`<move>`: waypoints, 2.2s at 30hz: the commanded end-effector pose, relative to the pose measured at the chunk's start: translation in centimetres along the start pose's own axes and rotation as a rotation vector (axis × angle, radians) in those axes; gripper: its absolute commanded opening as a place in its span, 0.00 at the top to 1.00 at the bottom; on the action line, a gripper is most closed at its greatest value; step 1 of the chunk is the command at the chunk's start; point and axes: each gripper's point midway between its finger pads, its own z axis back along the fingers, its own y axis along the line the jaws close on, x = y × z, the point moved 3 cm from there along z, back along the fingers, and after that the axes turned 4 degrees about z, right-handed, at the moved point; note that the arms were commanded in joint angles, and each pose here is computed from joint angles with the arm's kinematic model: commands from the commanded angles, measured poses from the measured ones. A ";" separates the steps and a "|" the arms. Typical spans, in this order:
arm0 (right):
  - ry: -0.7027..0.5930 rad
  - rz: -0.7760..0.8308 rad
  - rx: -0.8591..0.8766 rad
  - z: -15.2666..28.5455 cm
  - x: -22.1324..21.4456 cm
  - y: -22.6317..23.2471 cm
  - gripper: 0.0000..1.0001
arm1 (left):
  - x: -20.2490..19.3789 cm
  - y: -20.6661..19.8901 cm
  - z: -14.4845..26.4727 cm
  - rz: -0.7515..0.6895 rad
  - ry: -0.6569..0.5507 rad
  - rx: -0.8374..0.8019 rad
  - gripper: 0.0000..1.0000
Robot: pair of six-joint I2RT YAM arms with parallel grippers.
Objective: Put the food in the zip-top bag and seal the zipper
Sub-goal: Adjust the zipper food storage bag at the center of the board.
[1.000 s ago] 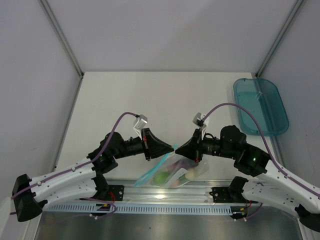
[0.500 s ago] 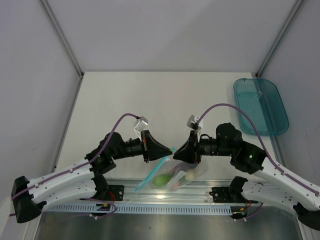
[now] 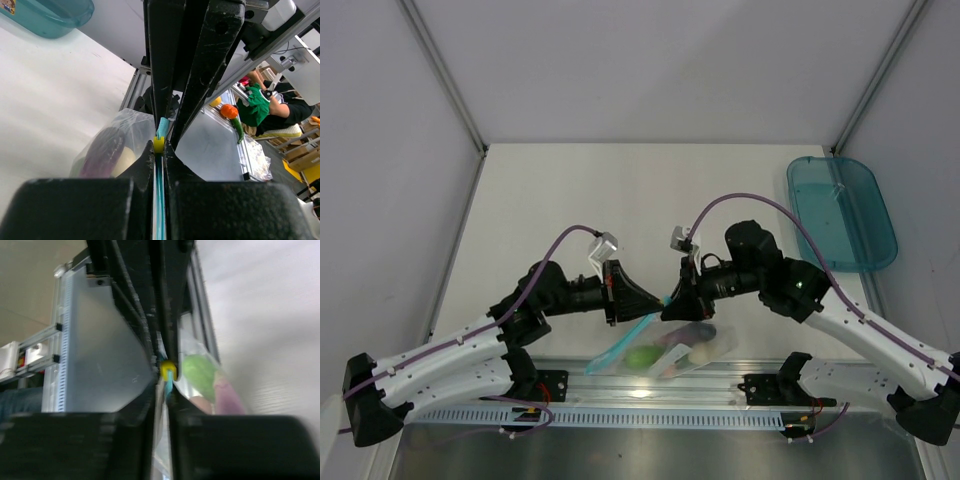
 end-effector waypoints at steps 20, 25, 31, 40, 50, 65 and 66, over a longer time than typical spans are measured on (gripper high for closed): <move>-0.292 0.031 -0.528 4.5 5.2 -4.4 1.00 | 0.1 -0.1 -0.8 0.000 0.077 0.008 0.99; -0.288 0.030 -0.471 4.1 4.8 -3.6 1.00 | 0.0 0.4 -1.1 0.010 0.086 0.034 0.99; -0.253 0.142 -0.322 5.5 4.1 -0.9 0.74 | 1.0 -0.3 -0.3 -0.018 0.033 0.038 0.99; -0.093 0.191 -0.117 4.7 2.7 1.0 0.19 | 1.5 -1.5 0.0 -0.051 0.027 -0.009 0.99; -0.003 0.137 -0.030 1.9 1.9 -0.6 0.35 | 1.4 -2.6 0.0 -0.068 0.034 -0.096 1.00; -0.105 0.076 0.081 0.7 2.1 0.8 1.00 | 0.7 -0.6 0.1 -0.059 0.033 0.007 0.47; -0.117 0.054 0.067 0.8 2.2 0.8 1.00 | 0.8 -0.5 0.4 -0.068 0.018 0.017 0.45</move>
